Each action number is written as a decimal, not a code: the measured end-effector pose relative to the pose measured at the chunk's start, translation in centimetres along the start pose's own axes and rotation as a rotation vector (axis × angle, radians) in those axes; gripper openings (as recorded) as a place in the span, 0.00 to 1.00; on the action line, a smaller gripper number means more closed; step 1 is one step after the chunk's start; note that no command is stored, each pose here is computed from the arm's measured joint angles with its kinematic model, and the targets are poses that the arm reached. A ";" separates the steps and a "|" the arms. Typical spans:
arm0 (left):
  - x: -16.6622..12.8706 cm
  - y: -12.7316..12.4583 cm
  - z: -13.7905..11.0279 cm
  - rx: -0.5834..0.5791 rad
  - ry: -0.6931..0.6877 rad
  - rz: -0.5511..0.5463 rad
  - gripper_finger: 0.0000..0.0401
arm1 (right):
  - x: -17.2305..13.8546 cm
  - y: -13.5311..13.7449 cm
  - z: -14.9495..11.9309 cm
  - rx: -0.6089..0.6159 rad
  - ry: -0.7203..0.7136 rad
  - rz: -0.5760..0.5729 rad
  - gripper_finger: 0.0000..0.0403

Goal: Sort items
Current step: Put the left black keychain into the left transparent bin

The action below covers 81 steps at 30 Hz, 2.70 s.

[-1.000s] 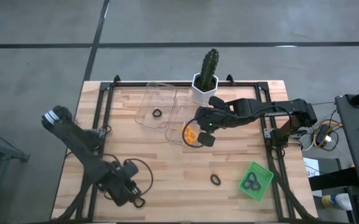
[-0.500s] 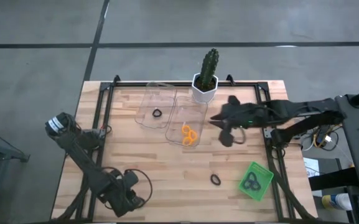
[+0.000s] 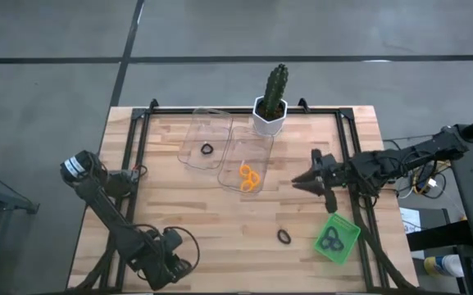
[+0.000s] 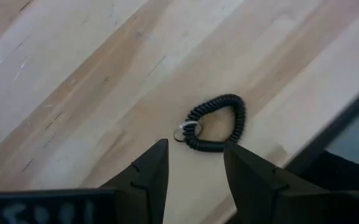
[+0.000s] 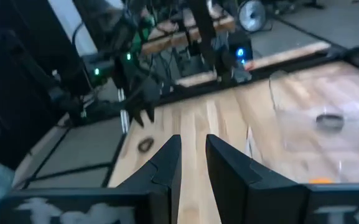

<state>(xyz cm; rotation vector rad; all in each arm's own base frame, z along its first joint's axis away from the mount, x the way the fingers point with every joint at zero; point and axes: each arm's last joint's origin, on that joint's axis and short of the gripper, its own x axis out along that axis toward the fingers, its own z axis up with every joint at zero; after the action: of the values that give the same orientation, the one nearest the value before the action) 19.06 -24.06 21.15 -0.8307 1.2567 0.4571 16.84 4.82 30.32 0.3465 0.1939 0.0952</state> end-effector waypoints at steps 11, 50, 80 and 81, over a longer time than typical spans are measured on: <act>3.2 -0.5 -0.6 -0.049 0.015 0.055 0.36 | 0.5 -0.9 -3.0 0.022 0.012 0.028 0.17; 6.7 0.9 0.1 -0.253 -0.030 0.266 0.03 | 0.5 -0.8 -2.7 0.008 -0.022 0.044 0.17; -17.1 2.8 15.2 -0.233 -0.745 0.213 0.02 | 0.5 -0.8 -2.7 -0.010 -0.019 0.040 0.17; -17.4 3.0 16.3 -0.237 -0.750 0.233 0.02 | 0.5 -0.8 -2.8 -0.018 -0.019 0.040 0.17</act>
<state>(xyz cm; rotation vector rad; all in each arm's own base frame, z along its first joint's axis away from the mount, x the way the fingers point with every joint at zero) 22.62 -7.43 38.10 -0.6146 0.6032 1.0126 16.78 5.03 27.43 0.3333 0.1678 0.1329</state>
